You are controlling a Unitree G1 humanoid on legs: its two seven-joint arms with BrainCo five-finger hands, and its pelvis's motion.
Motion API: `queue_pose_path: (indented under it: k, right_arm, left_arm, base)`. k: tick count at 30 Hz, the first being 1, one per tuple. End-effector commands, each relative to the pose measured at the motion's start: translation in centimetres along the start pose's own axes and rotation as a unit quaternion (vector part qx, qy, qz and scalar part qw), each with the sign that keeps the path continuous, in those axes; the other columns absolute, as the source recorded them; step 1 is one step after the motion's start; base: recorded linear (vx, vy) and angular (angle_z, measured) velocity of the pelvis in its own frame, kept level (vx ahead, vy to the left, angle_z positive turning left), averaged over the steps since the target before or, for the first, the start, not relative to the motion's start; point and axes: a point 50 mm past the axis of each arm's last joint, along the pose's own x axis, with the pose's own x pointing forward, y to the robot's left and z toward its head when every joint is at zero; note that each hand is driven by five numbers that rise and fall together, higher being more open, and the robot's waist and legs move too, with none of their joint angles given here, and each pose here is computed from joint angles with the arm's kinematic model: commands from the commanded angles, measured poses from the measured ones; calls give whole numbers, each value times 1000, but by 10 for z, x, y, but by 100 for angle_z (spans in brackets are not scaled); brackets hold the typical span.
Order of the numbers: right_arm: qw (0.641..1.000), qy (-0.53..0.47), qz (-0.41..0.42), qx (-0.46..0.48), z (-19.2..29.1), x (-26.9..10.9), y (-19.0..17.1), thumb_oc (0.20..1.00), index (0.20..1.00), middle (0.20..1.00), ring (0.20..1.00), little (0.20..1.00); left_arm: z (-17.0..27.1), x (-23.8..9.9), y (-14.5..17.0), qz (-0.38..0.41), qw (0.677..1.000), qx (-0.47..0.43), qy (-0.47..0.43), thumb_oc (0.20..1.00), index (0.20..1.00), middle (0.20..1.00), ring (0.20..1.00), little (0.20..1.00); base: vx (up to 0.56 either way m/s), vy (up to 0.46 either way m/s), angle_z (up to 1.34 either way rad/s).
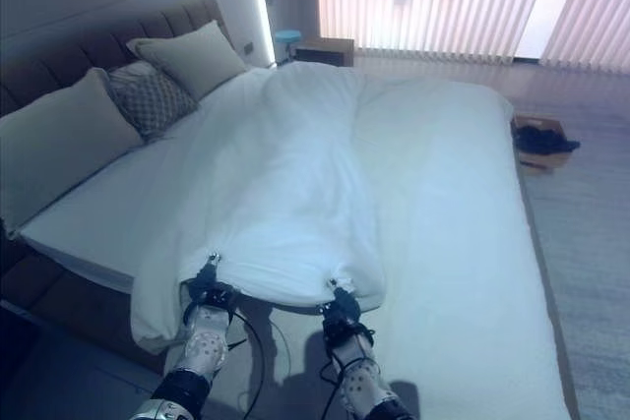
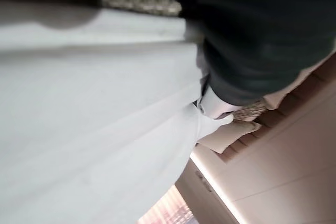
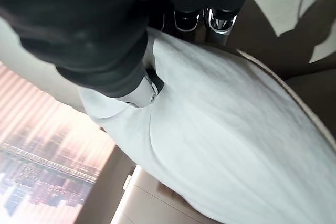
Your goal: Make the bed
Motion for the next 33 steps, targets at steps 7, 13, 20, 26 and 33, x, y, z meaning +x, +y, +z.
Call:
queue_pose_path:
  k: [7, 13, 20, 26, 33]
  right_arm:
    - [999, -21, 8, 25, 1, -1, 4, 200, 200, 200, 200, 200]
    - [999, -5, 30, 32, -9, 0, 17, 200, 200, 200, 200, 200]
    - [999, 2, 48, 6, -10, -1, 23, 200, 200, 200, 200, 200]
    - [998, 15, 51, -20, -11, 0, 20, 200, 200, 200, 200, 200]
    - [1000, 4, 25, -5, -4, -3, 2, 200, 200, 200, 200, 200]
  left_arm:
    - [65, 13, -25, -63, 990, 9, -127, 200, 200, 200, 200, 200]
    - [69, 11, -28, -72, 988, 6, -135, 200, 200, 200, 200, 200]
    - [58, 12, -24, -62, 991, 15, -116, 200, 200, 200, 200, 200]
    - [60, 10, -17, -56, 992, 0, -117, 200, 200, 200, 200, 200]
    - [57, 13, -10, -54, 993, 20, -99, 200, 200, 200, 200, 200]
  base:
    - [36, 518, -67]
    - [21, 231, -12]
    - [30, 32, 22]
    - [-23, -5, 1]
    - [46, 72, -7]
